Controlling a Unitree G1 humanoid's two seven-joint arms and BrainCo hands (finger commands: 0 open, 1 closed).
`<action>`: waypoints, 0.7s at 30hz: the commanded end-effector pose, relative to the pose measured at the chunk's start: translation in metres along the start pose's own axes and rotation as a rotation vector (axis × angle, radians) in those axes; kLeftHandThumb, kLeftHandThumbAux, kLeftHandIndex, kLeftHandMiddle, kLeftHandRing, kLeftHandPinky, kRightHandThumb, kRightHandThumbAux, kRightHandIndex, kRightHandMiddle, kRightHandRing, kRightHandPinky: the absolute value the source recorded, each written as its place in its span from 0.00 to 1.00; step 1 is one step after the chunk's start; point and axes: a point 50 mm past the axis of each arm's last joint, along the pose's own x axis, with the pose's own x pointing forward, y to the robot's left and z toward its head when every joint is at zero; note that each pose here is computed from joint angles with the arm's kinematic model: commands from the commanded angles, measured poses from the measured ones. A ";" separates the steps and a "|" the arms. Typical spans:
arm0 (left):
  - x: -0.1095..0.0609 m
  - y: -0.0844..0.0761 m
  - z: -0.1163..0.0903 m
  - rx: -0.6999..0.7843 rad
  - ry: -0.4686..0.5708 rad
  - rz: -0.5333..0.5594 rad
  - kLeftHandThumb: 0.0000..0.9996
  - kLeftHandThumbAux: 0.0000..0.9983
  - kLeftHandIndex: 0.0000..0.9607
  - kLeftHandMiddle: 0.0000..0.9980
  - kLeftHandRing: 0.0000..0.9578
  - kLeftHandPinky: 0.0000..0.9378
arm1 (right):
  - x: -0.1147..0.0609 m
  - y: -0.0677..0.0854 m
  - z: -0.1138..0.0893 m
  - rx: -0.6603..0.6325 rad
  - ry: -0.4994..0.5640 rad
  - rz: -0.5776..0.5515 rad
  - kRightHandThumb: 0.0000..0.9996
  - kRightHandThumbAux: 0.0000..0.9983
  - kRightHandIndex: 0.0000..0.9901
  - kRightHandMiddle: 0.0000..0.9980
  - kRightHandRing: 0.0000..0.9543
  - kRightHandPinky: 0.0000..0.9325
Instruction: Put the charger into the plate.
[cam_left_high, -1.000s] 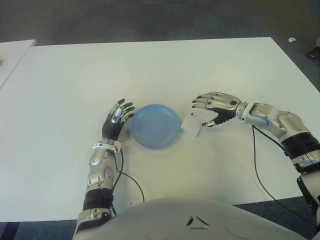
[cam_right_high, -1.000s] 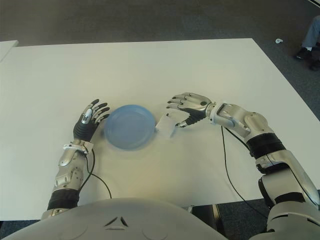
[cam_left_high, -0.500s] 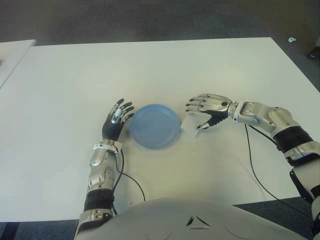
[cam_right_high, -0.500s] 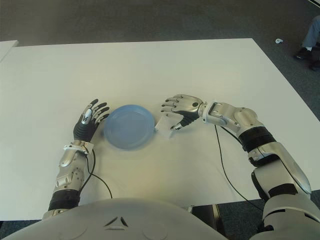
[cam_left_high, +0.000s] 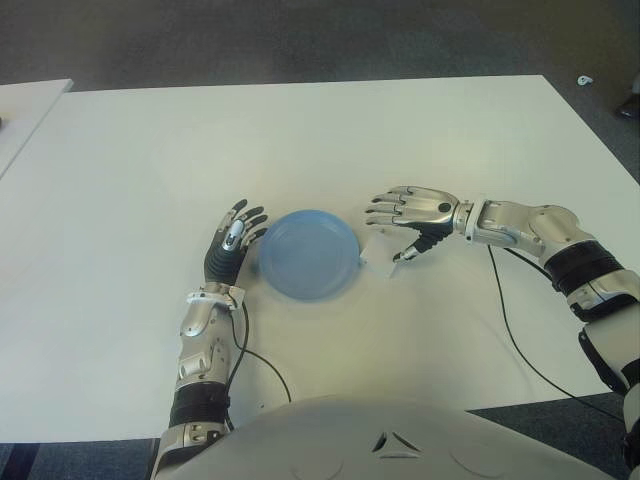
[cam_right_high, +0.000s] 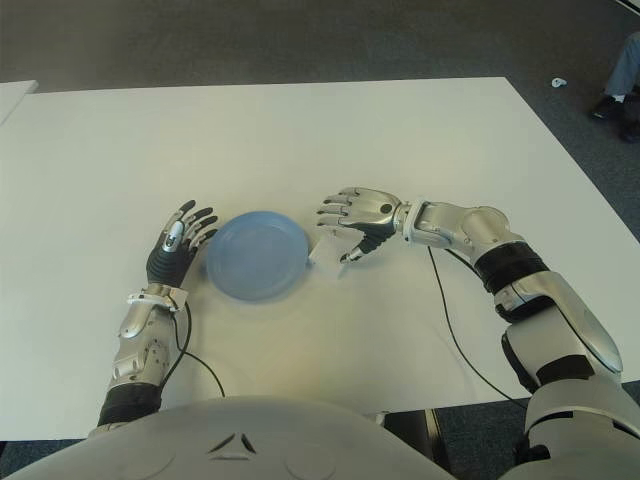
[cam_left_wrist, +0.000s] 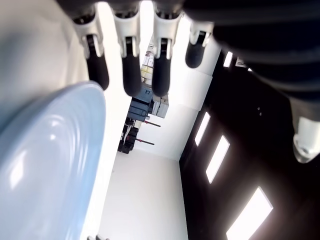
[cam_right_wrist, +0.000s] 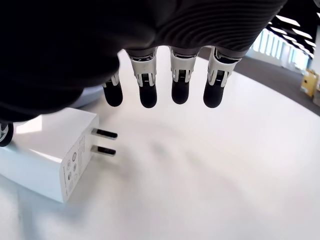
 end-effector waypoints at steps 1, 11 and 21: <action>-0.003 -0.002 -0.003 0.003 0.013 0.008 0.00 0.48 0.15 0.25 0.27 0.30 | -0.001 0.010 0.004 -0.027 -0.039 0.031 0.45 0.25 0.00 0.00 0.00 0.00; -0.003 -0.001 -0.003 0.013 0.019 0.007 0.00 0.47 0.15 0.25 0.27 0.30 | -0.002 0.013 0.001 -0.057 -0.043 -0.007 0.45 0.26 0.00 0.00 0.00 0.00; -0.002 0.001 -0.003 0.024 0.024 0.008 0.00 0.47 0.15 0.25 0.27 0.29 | -0.003 0.016 0.000 -0.072 -0.041 -0.028 0.43 0.27 0.00 0.00 0.00 0.00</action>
